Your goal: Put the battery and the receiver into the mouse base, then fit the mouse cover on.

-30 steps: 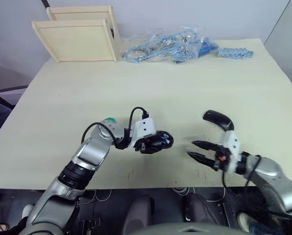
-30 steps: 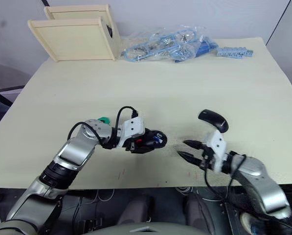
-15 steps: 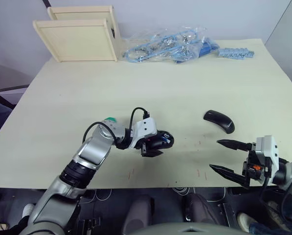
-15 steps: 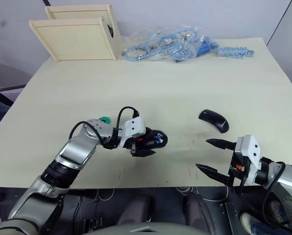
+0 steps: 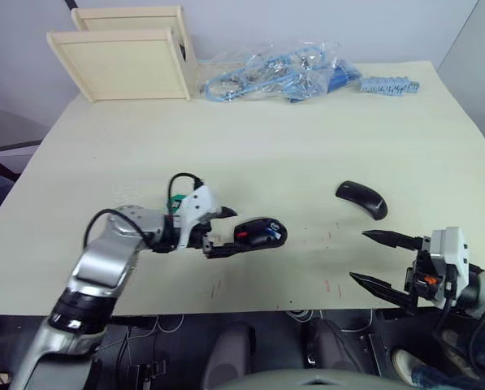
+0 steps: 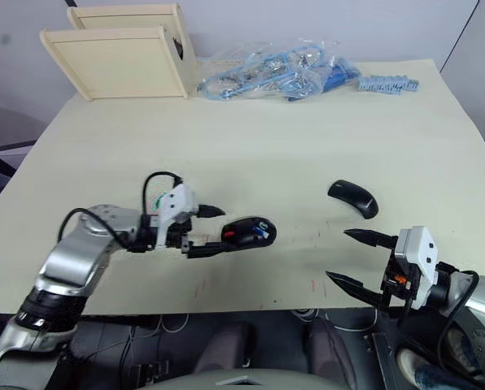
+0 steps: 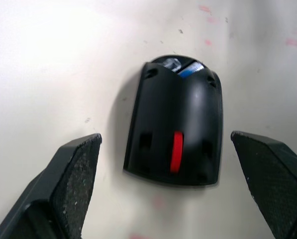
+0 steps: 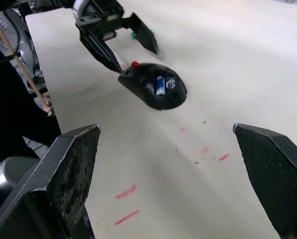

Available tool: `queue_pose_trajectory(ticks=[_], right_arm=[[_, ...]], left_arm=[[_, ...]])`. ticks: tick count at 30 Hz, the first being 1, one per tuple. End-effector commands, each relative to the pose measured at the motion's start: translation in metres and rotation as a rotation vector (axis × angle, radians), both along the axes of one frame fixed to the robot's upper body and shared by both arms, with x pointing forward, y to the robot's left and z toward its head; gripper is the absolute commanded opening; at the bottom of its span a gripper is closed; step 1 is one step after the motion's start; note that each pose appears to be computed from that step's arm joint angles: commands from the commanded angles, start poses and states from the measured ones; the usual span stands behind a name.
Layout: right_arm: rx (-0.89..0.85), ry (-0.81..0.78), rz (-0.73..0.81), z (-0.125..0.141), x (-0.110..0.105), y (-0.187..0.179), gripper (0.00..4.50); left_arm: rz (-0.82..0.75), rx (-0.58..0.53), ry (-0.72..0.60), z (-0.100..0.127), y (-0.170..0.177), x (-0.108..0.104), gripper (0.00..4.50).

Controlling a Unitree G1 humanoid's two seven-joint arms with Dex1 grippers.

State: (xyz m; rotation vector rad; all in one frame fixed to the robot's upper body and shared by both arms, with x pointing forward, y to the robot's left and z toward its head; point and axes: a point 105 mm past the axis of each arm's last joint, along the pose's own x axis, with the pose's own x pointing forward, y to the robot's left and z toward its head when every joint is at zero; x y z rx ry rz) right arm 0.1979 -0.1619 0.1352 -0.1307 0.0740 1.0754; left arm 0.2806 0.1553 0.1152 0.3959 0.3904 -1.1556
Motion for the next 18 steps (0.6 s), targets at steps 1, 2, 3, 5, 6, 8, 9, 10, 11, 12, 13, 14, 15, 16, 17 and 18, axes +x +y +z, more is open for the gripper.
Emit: queue_pose_trajectory(ticks=[1,2,3,5,6,8,9,10,11,12,13,14,15,16,17,18], right_arm=[[0.021,-0.081,0.010,0.016,0.000,0.001,4.50],[0.024,-0.095,0.002,0.017,0.001,0.000,4.50],[0.025,-0.109,-0.008,0.018,0.002,-0.001,4.50],[0.001,-0.142,-0.039,0.013,0.002,-0.004,4.50],[-0.011,-0.150,-0.052,0.010,0.001,-0.006,4.50],[-0.032,-0.155,-0.076,0.003,-0.001,-0.007,4.50],[-0.056,-0.174,-0.104,0.000,-0.001,-0.008,4.50],[-0.085,-0.228,-0.166,0.000,0.003,-0.011,4.50],[-0.052,-0.219,-0.160,-0.001,0.002,-0.008,4.50],[-0.024,-0.209,-0.150,-0.001,0.001,-0.006,4.50],[-0.004,-0.226,-0.151,0.000,0.002,-0.004,4.50],[0.046,-0.193,-0.087,0.001,-0.004,0.001,4.50],[0.075,-0.177,-0.046,0.002,-0.008,0.005,4.50],[0.100,-0.177,-0.034,0.004,-0.009,0.006,4.50],[0.122,-0.185,-0.028,0.008,-0.009,0.006,4.50],[0.132,-0.197,-0.023,0.010,-0.009,0.006,4.50]], left_arm=[[0.028,-0.070,-0.052,0.024,0.017,-0.009,4.45],[0.052,-0.075,-0.047,0.024,0.026,-0.012,4.45],[0.079,-0.096,-0.038,0.026,0.035,-0.015,4.45],[0.130,-0.131,-0.032,0.029,0.050,-0.023,4.45],[0.142,-0.151,-0.039,0.032,0.055,-0.026,4.45],[0.196,-0.196,-0.043,0.037,0.064,-0.027,4.45],[0.213,-0.211,-0.037,0.037,0.068,-0.029,4.45],[0.232,-0.229,-0.035,0.039,0.071,-0.031,4.45],[0.262,-0.242,-0.037,0.038,0.077,-0.033,4.45],[0.283,-0.250,-0.039,0.038,0.081,-0.035,4.45],[0.305,-0.255,-0.040,0.037,0.084,-0.037,4.45],[0.341,-0.264,-0.046,0.036,0.091,-0.037,4.45],[0.363,-0.270,-0.050,0.035,0.095,-0.037,4.45],[0.385,-0.276,-0.050,0.035,0.099,-0.037,4.45],[0.408,-0.275,-0.060,0.034,0.105,-0.037,4.45],[0.427,-0.277,-0.063,0.034,0.109,-0.038,4.45]])
